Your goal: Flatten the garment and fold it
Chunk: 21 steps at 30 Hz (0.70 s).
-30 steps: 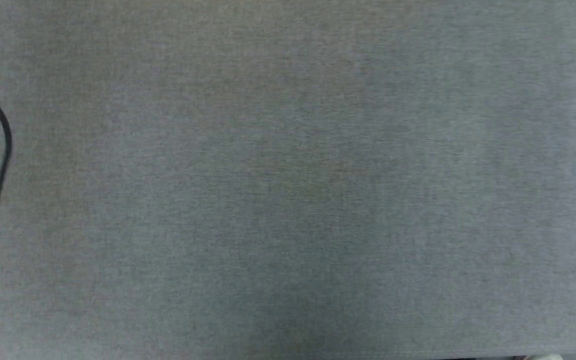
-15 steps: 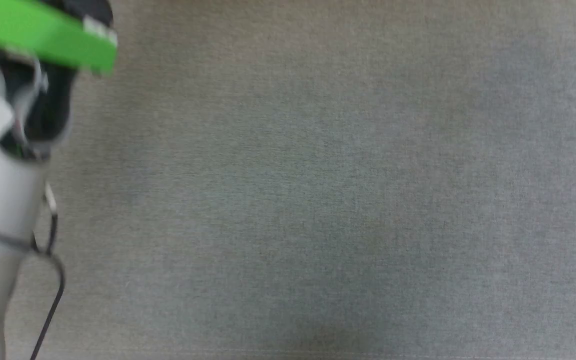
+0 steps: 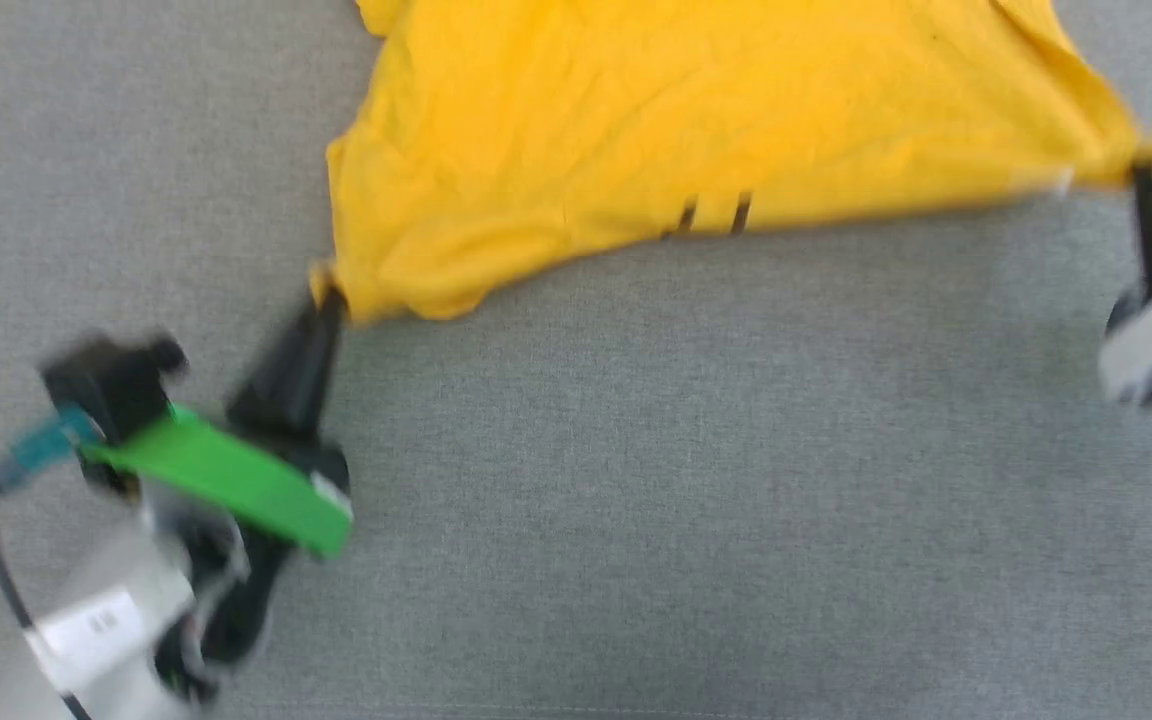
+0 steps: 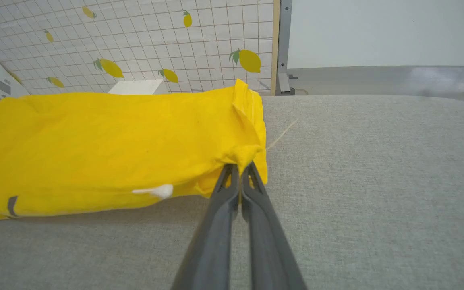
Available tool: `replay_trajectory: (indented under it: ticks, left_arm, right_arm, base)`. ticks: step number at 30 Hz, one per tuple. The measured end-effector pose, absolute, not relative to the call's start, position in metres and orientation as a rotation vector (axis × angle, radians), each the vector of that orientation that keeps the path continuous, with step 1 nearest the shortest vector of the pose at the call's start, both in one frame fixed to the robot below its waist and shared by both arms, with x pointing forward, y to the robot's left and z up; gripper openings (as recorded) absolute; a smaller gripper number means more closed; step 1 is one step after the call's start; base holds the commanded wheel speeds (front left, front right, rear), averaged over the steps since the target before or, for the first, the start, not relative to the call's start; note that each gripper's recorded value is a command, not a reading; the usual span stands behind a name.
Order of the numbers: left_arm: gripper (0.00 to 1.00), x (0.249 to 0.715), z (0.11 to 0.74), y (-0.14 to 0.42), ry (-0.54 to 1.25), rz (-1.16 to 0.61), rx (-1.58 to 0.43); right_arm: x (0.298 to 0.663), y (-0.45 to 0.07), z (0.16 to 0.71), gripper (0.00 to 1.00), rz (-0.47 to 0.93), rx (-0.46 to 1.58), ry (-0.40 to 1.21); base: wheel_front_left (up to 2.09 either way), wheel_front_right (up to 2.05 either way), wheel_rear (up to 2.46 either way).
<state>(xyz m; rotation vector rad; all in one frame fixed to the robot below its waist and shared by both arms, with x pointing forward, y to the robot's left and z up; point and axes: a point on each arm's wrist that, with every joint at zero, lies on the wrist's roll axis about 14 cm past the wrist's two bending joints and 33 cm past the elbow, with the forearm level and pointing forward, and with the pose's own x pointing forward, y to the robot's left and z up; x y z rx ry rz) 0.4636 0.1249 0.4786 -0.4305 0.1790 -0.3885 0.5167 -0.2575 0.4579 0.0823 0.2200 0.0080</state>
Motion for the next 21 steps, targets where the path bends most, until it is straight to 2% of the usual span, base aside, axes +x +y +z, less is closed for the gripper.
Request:
replay_trajectory:
  ticks: [7,15,21]
  left_arm:
    - [0.0,0.403,0.436,0.126,0.399,-0.346,-0.501]
    - [0.0,0.346,0.424,0.133,0.537,-0.307,-0.563]
    - [0.0,0.303,0.422,0.14,0.612,-0.272,-0.601]
  right_arm:
    - [0.443,-0.251,0.423,0.0,-0.024,0.198,0.388]
    - [0.364,-0.275,0.402,0.0,-0.132,0.25,0.541]
    - [0.321,-0.275,0.399,0.0,-0.156,0.304,0.621]
  base:
    - [0.0,0.0,0.0]
    - [0.0,0.0,0.0]
    - [0.0,0.0,0.0]
